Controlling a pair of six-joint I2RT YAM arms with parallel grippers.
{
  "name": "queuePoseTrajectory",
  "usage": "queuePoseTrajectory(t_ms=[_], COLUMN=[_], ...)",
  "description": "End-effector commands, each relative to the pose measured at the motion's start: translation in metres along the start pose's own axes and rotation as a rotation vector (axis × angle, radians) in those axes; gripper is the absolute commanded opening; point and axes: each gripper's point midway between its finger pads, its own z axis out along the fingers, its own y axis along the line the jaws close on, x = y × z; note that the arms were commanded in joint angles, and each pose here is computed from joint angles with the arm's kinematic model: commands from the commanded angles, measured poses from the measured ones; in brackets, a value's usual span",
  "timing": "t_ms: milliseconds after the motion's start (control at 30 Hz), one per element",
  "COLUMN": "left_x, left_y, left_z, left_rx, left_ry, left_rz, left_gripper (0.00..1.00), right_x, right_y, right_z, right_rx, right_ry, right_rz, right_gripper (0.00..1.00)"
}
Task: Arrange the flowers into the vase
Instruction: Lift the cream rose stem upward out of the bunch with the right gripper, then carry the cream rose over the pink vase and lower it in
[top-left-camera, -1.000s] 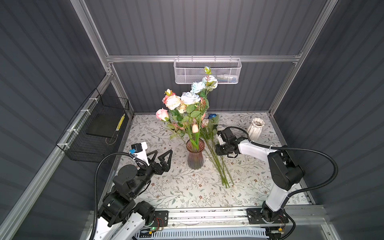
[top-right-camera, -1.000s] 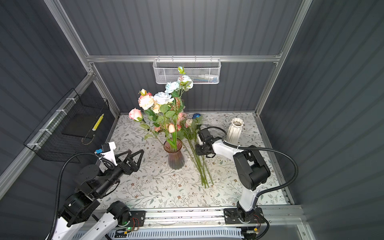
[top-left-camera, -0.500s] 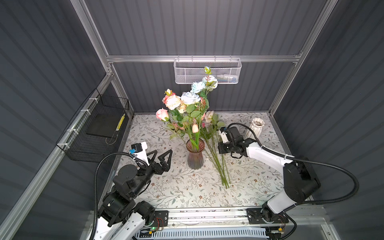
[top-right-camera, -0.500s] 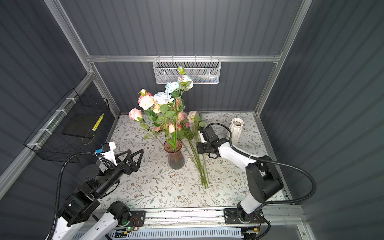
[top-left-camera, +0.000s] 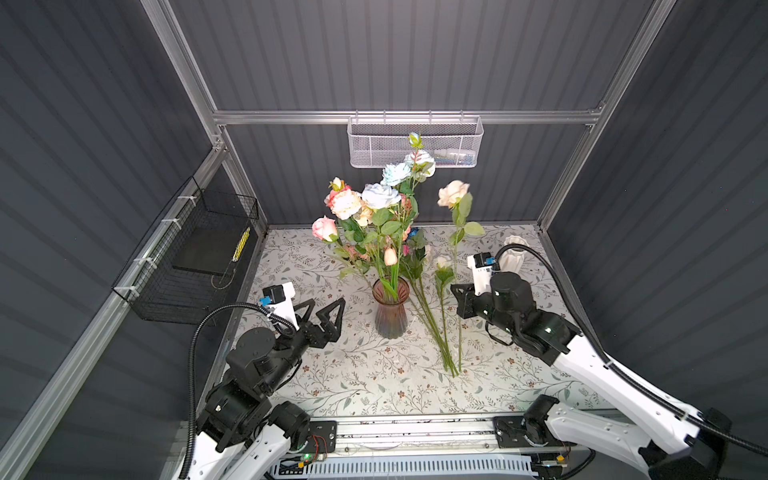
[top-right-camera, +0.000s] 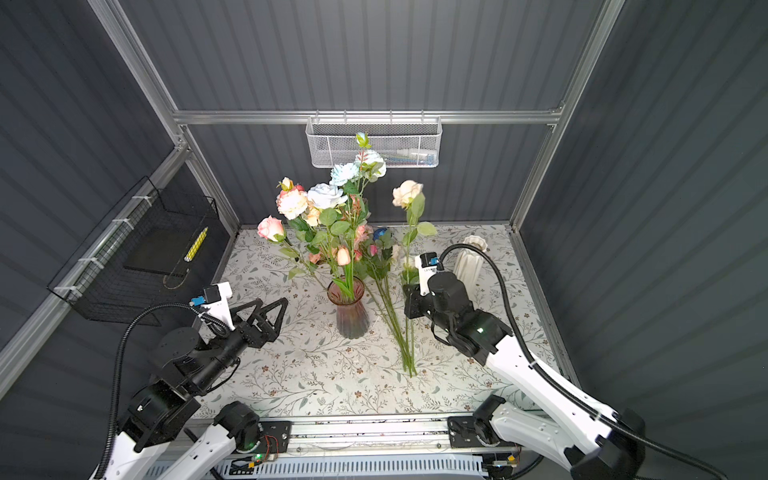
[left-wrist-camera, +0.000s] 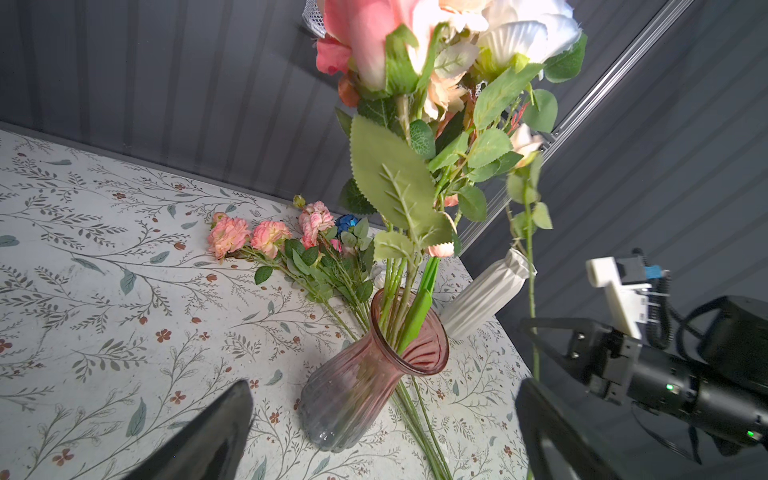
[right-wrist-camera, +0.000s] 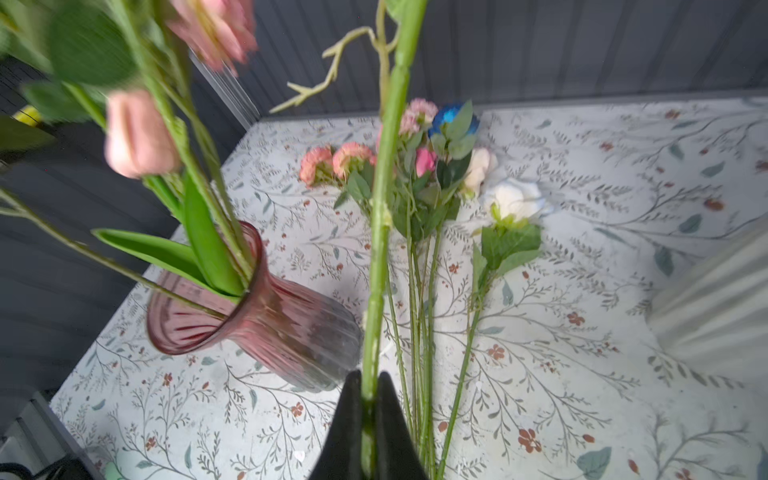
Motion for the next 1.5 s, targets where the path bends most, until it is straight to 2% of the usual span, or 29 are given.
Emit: queuePoseTrajectory(t_ms=[0, 133, 333, 500, 633, 867, 1133, 1333, 1367, 1433, 1467], left_x=[-0.017, -0.02, -0.022, -0.027, -0.029, -0.025, -0.021, -0.019, -0.018, -0.017, -0.016], left_y=[-0.008, -0.007, -0.006, -0.007, -0.007, -0.006, -0.006, -0.005, -0.005, -0.004, -0.005], left_z=[-0.008, -0.01, -0.012, -0.016, -0.018, -0.019, -0.017, -0.014, -0.014, -0.012, -0.012], left_rx=[0.012, 0.005, -0.005, -0.009, -0.011, -0.015, -0.01, -0.008, -0.01, -0.009, -0.007], left_ry=[-0.042, -0.05, -0.053, -0.06, -0.064, -0.048, -0.04, -0.038, -0.036, -0.031, -0.028], left_rz=[0.02, 0.026, 0.029, 0.03, 0.031, 0.026, 0.022, 0.02, 0.02, 0.021, 0.021], left_gripper=[1.0, 1.0, 1.0, 1.0, 1.0, 1.0, 1.0, 1.0, 1.0, 1.0, 1.0], right_x=[-0.038, -0.085, -0.15, -0.188, -0.198, -0.181, -0.13, -0.083, -0.074, -0.06, -0.052], right_y=[0.004, 0.045, 0.132, 0.187, 0.216, 0.215, 0.191, 0.17, 0.166, 0.159, 0.156], right_z=[-0.033, -0.069, -0.103, -0.107, -0.081, -0.023, 0.023, 0.048, 0.051, 0.055, 0.056], right_rx=[0.055, -0.035, -0.256, -0.407, -0.434, -0.361, -0.3, -0.264, -0.261, -0.252, -0.252], right_ry=[-0.145, -0.323, -0.579, -0.719, -0.768, -0.78, -0.718, -0.618, -0.596, -0.548, -0.517], right_rz=[-0.043, -0.121, -0.249, -0.302, -0.348, -0.364, -0.346, -0.32, -0.312, -0.303, -0.298], right_gripper=[0.0, 0.0, 0.0, 0.0, 0.0, 0.0, 0.0, 0.0, 0.01, 0.13, 0.24])
